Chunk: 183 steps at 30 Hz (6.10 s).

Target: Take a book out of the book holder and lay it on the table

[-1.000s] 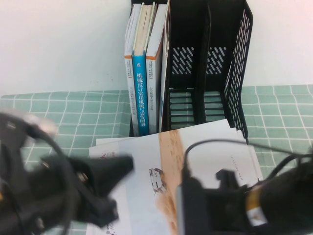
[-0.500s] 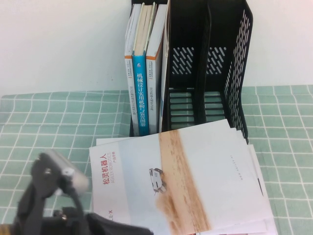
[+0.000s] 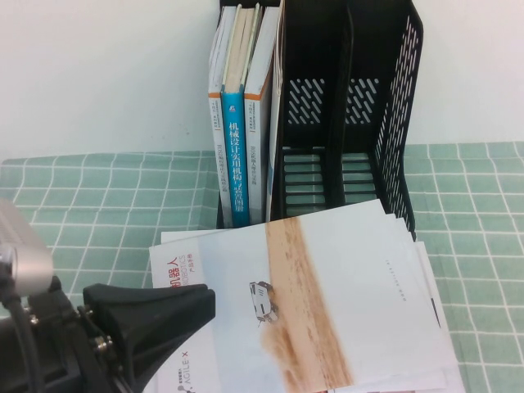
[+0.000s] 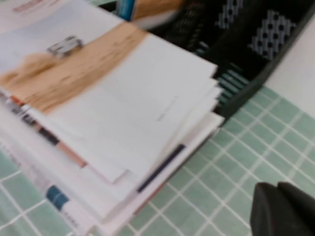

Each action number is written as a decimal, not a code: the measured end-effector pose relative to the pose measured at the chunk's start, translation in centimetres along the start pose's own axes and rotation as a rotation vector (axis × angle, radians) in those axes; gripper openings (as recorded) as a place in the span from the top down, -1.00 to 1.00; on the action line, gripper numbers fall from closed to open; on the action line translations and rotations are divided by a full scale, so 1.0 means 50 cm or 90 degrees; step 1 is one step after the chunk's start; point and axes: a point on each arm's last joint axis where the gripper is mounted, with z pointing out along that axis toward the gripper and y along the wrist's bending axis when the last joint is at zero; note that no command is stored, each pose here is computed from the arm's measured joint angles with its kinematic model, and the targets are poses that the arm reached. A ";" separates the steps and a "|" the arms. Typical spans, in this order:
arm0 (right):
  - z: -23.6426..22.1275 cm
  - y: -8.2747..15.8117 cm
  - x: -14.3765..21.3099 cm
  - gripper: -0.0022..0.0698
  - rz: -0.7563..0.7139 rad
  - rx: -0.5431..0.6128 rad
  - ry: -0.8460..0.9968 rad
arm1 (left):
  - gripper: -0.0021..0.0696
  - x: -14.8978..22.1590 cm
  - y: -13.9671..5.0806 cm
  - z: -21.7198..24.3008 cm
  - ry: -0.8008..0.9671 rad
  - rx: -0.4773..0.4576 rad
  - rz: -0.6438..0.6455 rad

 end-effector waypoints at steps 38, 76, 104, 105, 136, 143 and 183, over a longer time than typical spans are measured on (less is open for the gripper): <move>0.060 0.048 0.071 0.95 -0.052 -0.045 -0.012 | 0.95 -0.014 -0.004 -0.037 -0.069 -0.019 0.078; 0.060 0.048 0.073 0.95 -0.050 -0.045 -0.011 | 0.95 0.220 0.135 -0.153 -0.356 -0.462 0.142; 0.060 0.048 0.073 0.95 -0.050 -0.045 -0.011 | 0.95 0.307 0.158 -0.137 -0.117 -0.489 0.022; 0.060 0.048 0.073 0.95 -0.050 -0.045 -0.011 | 0.95 0.314 0.160 -0.136 -0.097 -0.491 0.014; 0.060 0.048 0.073 0.95 -0.050 -0.045 -0.011 | 0.95 0.316 0.160 -0.138 -0.081 -0.497 0.018; 0.060 0.049 0.072 0.95 -0.045 -0.046 -0.013 | 0.95 0.316 0.160 -0.138 -0.082 -0.497 0.017; 0.038 0.018 0.183 0.95 0.151 0.390 0.002 | 0.95 0.317 0.160 -0.138 -0.080 -0.498 0.018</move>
